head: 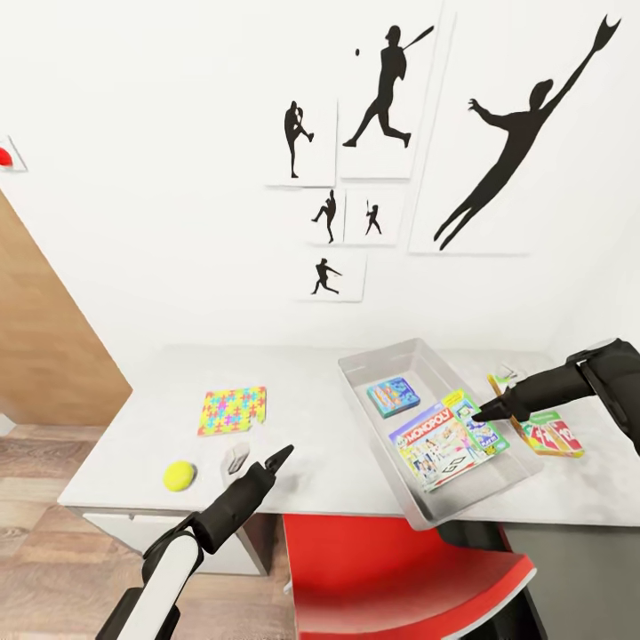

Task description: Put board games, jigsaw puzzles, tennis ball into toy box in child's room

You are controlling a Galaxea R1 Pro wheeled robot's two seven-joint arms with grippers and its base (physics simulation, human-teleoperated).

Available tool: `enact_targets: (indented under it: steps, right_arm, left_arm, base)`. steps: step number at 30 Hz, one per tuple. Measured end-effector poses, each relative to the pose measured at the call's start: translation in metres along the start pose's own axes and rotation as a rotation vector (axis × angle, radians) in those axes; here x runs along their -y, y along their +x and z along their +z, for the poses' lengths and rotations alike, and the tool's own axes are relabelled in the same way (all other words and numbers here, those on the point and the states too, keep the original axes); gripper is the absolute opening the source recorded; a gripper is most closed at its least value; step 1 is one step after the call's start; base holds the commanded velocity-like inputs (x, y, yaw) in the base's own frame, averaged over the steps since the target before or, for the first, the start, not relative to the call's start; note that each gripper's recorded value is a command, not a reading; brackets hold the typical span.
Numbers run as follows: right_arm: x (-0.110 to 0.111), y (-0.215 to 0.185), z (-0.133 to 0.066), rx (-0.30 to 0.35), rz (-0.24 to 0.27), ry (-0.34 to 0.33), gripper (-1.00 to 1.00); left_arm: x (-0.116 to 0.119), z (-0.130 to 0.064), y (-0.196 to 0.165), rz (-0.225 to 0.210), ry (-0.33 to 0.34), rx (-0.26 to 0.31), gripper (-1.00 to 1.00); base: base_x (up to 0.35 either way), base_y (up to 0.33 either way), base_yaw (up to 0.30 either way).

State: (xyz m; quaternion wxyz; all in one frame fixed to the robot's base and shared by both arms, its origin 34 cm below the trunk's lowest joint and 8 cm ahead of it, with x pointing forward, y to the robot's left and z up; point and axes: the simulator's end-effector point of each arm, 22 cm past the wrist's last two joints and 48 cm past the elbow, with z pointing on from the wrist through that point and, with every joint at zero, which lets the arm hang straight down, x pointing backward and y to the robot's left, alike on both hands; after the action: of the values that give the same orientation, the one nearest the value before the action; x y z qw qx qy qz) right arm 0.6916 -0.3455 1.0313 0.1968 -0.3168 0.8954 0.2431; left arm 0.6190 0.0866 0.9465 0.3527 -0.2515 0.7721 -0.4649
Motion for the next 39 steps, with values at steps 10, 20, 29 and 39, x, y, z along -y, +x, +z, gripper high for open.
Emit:
enact_targets:
  steps: [10,20,29,39]
  right_arm:
    - [0.004,0.004,0.007,-0.011,0.013,-0.008,-1.0]
    - [0.009,0.009,0.014,-0.021,0.03,-0.015,-1.0]
    - [0.011,0.01,0.015,-0.021,0.034,-0.015,-1.0]
    - [0.011,0.01,0.015,-0.02,0.036,-0.014,-1.0]
  left_arm:
    - [-0.008,0.002,0.003,-0.008,-0.011,-0.008,1.0]
    - [-0.015,0.004,0.006,-0.017,-0.022,-0.015,1.0]
    - [-0.017,0.004,0.007,-0.02,-0.025,-0.017,1.0]
    - [-0.017,0.004,0.007,-0.02,-0.026,-0.017,1.0]
  base:
    - [0.0,0.0,0.0]
    - [0.0,0.0,0.0]
    - [0.0,0.0,0.0]
    - [0.0,0.0,0.0]
